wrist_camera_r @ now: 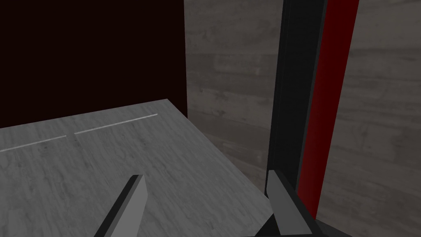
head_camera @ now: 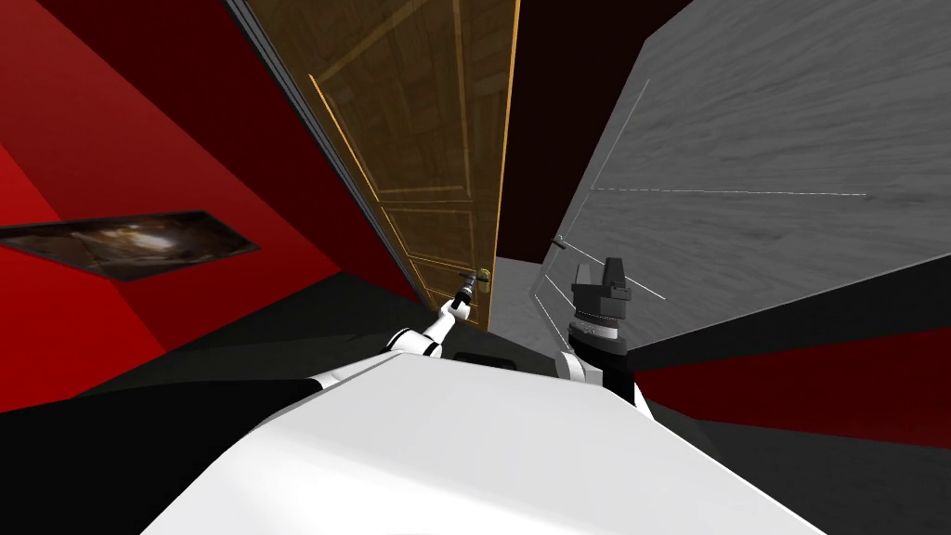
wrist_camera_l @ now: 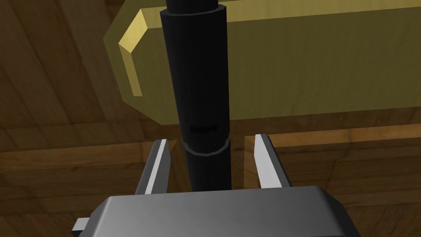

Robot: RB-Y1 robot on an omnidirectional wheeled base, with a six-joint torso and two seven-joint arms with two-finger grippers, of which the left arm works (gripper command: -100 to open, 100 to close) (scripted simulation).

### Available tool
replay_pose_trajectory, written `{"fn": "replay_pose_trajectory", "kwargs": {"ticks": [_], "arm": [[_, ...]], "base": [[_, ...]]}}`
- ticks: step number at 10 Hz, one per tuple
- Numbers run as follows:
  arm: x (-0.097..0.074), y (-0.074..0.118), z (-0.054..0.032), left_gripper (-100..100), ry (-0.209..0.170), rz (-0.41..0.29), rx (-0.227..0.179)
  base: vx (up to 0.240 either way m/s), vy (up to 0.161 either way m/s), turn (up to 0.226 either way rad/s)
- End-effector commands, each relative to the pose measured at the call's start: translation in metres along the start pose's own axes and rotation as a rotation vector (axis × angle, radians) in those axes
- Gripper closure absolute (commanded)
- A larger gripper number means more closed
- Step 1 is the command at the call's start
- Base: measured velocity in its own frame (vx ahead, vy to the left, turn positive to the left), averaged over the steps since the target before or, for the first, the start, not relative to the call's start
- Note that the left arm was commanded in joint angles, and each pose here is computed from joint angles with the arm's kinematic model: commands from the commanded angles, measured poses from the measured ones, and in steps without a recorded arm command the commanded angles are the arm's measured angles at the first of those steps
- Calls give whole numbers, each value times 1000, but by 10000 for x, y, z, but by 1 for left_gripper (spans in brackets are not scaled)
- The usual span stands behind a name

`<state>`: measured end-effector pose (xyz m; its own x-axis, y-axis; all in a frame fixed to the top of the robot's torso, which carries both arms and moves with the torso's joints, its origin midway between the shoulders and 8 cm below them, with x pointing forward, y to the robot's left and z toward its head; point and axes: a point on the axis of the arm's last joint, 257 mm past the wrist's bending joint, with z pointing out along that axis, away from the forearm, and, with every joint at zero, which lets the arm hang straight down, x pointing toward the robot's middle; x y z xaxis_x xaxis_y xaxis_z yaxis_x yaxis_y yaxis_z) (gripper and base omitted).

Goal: Push the door open

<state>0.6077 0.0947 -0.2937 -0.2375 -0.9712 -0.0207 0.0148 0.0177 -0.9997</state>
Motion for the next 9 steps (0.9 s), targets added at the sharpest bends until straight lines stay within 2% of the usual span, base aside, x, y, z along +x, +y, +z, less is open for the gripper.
{"fn": "replay_pose_trajectory", "kwargs": {"ticks": [1,5,6,8,9], "arm": [[-8,5,-1,100,-1,1,-2],[-8,5,-1,100,-1,1,-2],[-126,17,-9,100,-17,6,-5],[-238,19,-15,100,-34,12,-6],[-238,19,-15,100,-34,12,-6]], "base": [[-27,8,-13],[-7,3,-2],[98,-50,20],[148,-75,34],[115,-75,17]]}}
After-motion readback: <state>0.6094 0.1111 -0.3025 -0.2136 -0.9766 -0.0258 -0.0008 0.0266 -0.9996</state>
